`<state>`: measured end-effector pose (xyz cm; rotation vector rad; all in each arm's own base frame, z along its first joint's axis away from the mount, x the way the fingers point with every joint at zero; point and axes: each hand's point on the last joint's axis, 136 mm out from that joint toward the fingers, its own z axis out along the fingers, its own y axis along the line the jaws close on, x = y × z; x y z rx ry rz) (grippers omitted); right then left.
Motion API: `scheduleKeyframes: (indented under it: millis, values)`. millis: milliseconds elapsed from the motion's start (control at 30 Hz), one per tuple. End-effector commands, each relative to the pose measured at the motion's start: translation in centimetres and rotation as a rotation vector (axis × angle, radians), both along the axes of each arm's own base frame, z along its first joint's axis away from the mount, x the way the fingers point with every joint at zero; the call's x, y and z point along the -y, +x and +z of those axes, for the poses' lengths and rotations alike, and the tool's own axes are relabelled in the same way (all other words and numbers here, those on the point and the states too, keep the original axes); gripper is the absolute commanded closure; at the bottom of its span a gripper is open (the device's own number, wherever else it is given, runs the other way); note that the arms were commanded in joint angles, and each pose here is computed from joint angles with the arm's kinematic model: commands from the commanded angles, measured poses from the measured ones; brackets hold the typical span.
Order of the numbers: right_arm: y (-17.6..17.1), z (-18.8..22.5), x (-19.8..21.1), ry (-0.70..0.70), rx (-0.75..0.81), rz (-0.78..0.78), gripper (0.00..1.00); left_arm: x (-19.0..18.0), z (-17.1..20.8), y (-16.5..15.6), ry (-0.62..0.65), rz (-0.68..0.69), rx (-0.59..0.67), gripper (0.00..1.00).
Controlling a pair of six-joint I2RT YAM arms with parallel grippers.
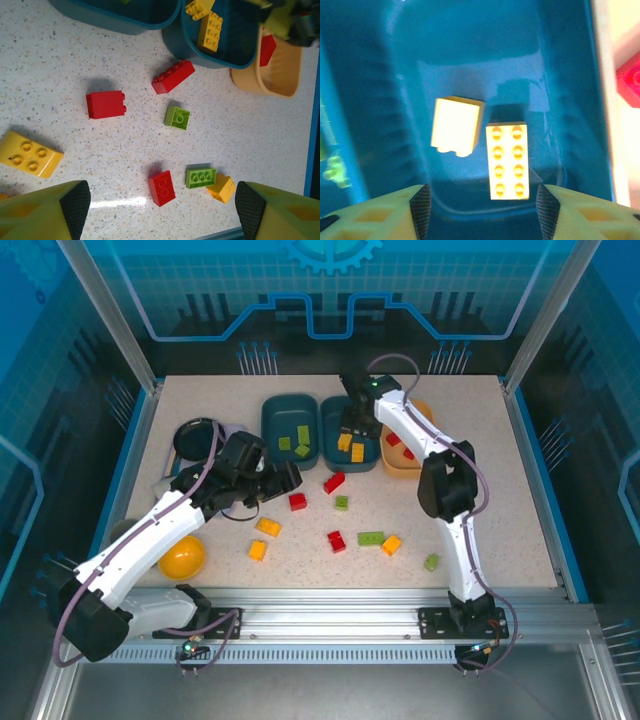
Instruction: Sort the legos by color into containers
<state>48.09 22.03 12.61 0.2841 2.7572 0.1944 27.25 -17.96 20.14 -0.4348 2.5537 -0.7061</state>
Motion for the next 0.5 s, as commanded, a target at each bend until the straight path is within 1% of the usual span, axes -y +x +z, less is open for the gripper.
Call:
scheduleKeyframes:
  millis: [0,100,167,267,367,467]
  values:
    - [-0.5,9.8,-1.3,0.078,0.231,0.103,0.40,-1.2,-0.8,-0.9,0.031,0.034,-0.034,0.20]
    - [-2.0,13.8,-1.6,0.096,0.351,0.184,0.40,-1.5,-1.1,-1.3,0.042,0.036,-0.056,0.20]
    - [-3.6,15.7,-1.5,0.109,0.415,0.235,0.40,-1.3,-1.2,-1.5,0.037,0.029,-0.063,0.21]
    - [-6.5,17.1,-1.2,0.150,0.489,0.310,0.41,-1.4,-1.8,-1.8,0.040,0.038,-0.093,0.22]
    - [-10.2,17.3,-0.7,0.191,0.536,0.377,0.41,-1.4,-2.5,-2.1,0.042,0.046,-0.131,0.22]
    - [-14.2,15.3,0.1,0.214,0.511,0.428,0.41,-0.9,-3.3,-2.4,0.038,0.044,-0.160,0.23]
